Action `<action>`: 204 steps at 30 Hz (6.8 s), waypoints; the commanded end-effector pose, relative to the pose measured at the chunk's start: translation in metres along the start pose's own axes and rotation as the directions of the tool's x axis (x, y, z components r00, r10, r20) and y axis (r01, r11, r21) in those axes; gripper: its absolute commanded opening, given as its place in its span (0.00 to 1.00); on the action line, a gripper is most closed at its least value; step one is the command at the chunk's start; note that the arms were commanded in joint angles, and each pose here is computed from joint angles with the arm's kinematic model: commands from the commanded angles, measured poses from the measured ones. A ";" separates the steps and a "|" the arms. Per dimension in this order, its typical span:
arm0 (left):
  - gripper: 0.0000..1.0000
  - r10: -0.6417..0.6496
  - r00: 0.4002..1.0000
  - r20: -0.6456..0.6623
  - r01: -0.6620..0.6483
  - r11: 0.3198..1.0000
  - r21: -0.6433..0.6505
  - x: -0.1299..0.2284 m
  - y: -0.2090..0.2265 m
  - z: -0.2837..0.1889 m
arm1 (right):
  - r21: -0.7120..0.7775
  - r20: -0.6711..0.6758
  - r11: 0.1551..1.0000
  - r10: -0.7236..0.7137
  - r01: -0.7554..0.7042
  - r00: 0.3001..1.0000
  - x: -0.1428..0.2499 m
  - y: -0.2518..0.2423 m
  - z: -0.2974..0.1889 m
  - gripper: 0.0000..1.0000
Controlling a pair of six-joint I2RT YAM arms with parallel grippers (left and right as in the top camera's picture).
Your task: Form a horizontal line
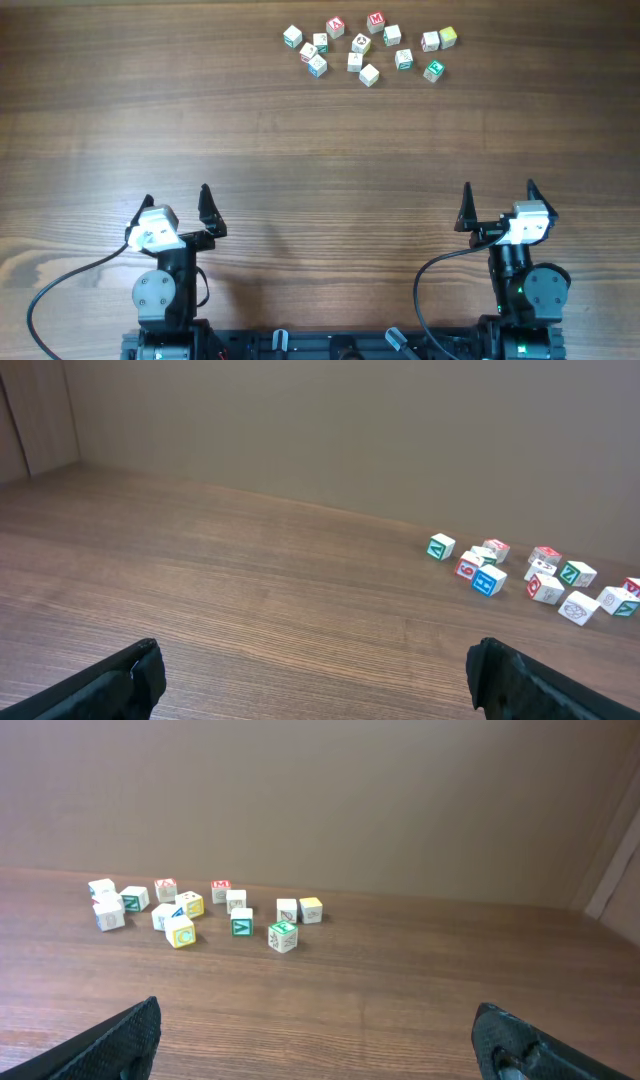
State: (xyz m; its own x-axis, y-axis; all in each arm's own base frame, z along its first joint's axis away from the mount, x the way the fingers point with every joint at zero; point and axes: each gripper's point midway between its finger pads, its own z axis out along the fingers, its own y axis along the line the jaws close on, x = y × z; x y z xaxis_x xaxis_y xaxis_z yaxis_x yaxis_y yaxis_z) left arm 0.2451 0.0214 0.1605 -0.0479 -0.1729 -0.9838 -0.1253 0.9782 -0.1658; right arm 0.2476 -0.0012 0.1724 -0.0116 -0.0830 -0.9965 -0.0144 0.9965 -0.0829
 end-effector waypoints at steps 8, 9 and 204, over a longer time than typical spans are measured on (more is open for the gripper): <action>1.00 0.023 1.000 -0.001 -0.023 1.000 0.019 0.002 -0.003 0.000 | -0.012 0.016 1.000 0.006 -0.006 1.000 -0.003 0.002 -0.001 1.00; 1.00 0.023 1.000 -0.001 -0.023 1.000 0.019 0.002 -0.003 0.000 | -0.012 0.016 1.000 0.006 -0.006 1.000 -0.003 0.002 -0.001 1.00; 1.00 -0.129 0.964 -0.233 0.241 0.793 0.560 -0.100 -0.261 0.288 | -0.018 0.012 1.000 0.005 -0.005 1.000 -0.002 0.004 -0.001 1.00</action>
State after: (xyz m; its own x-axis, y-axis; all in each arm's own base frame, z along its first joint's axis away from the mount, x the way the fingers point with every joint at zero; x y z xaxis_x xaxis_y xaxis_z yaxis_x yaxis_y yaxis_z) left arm 0.5509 -0.1714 0.2903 -0.2387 -0.3191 -0.9172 0.4314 0.8113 -0.3945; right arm 0.2475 -0.0001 0.1726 -0.0101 -0.0831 -0.9965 -0.0188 0.9964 -0.0829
